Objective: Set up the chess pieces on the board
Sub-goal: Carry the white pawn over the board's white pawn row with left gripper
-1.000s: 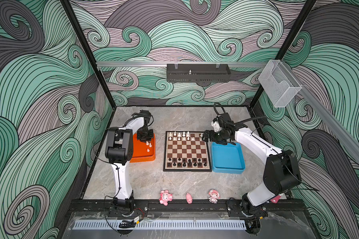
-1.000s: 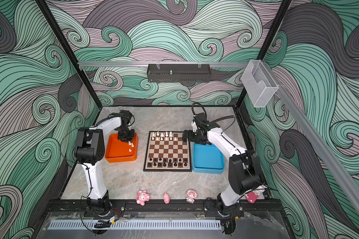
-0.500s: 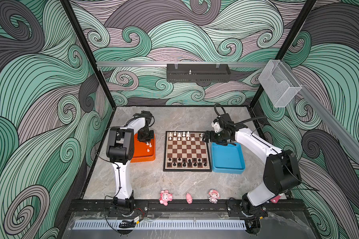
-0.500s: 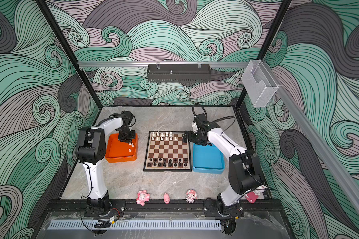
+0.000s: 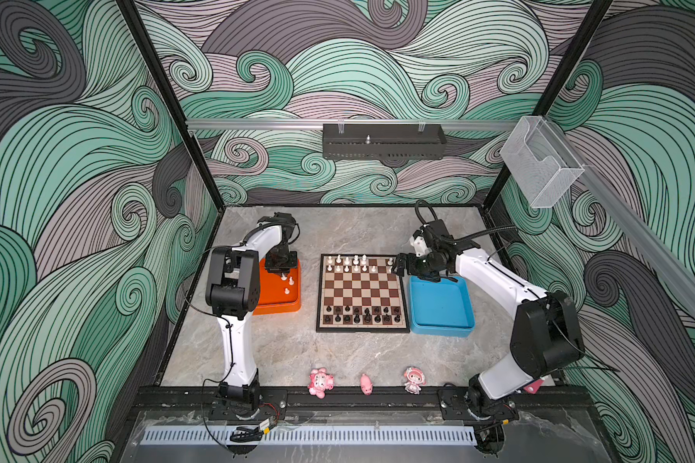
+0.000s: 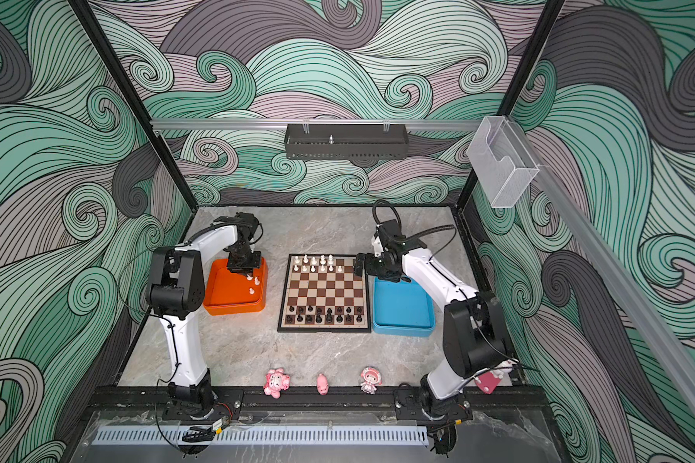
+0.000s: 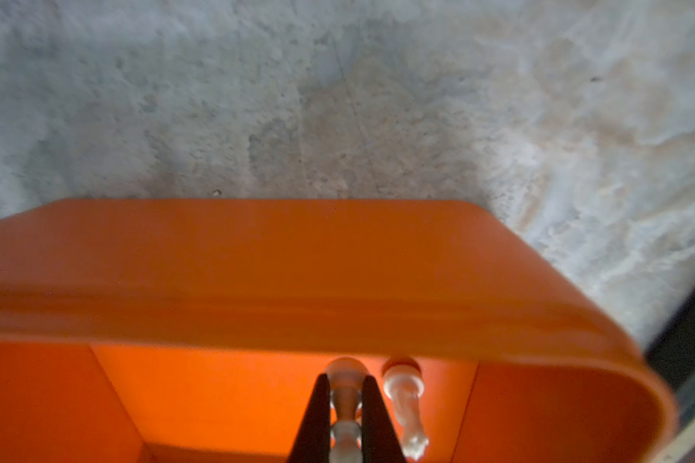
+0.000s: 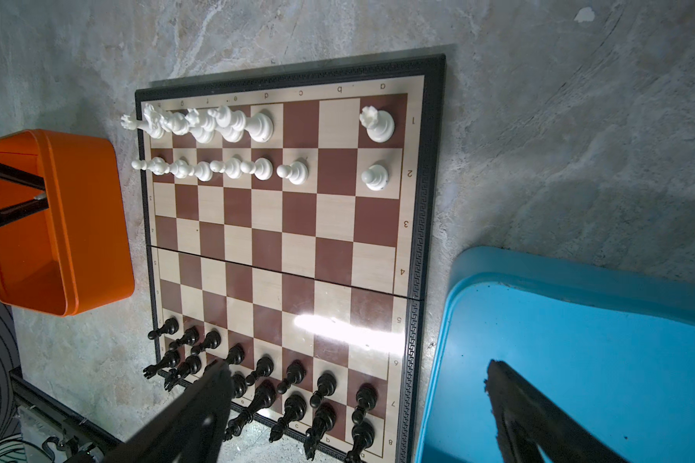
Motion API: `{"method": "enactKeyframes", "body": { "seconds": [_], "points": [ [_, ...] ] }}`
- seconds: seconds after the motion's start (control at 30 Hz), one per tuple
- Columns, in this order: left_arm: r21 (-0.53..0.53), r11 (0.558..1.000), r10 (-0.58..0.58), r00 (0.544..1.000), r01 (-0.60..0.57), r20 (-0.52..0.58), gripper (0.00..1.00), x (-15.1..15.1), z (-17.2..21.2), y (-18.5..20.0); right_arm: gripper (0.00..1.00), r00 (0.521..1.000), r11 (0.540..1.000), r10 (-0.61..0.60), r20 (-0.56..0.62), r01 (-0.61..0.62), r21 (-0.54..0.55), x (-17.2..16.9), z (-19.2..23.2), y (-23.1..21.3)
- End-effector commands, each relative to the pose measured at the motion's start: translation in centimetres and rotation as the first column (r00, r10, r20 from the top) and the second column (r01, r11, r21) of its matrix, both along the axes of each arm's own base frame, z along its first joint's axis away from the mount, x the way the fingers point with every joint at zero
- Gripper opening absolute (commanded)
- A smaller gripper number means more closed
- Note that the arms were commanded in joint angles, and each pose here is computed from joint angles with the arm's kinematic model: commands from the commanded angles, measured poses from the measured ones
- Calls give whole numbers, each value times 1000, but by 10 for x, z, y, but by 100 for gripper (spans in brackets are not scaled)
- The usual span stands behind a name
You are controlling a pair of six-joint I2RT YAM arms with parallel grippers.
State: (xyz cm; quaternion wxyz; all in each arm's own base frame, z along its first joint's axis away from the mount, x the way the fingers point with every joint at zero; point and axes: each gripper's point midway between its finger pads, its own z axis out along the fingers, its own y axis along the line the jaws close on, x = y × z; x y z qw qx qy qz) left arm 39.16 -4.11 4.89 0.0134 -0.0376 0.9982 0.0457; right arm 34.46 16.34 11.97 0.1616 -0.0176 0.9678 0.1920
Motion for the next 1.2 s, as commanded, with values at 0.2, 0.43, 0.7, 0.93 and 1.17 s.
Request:
{"method": "enactKeyframes", "body": {
  "seconds": [0.2, 0.43, 0.7, 0.93, 1.17],
  "points": [
    [-33, 994, -98, 976, 106, 195, 11, 31, 112, -41, 99, 1000, 1000, -11, 20, 10, 24, 1, 11, -9],
    [-30, 961, -256, 921, 276, 293, 11, 57, 152, -120, 99, 999, 999, -30, 31, 29, 38, 4, 19, -18],
    [-53, 876, -426, 821, 479, 379, 11, 54, 140, -226, 99, 998, 998, -54, 31, 54, 24, 0, 23, -29],
    [-78, 822, -487, 767, 564, 417, 11, 48, 135, -278, 99, 998, 997, -68, 11, 68, 25, -3, 18, -30],
    [-77, 810, -496, 749, 581, 440, 11, 55, 114, -299, 98, 997, 997, -73, 11, 73, 17, -5, 16, -33]
  ]
}}
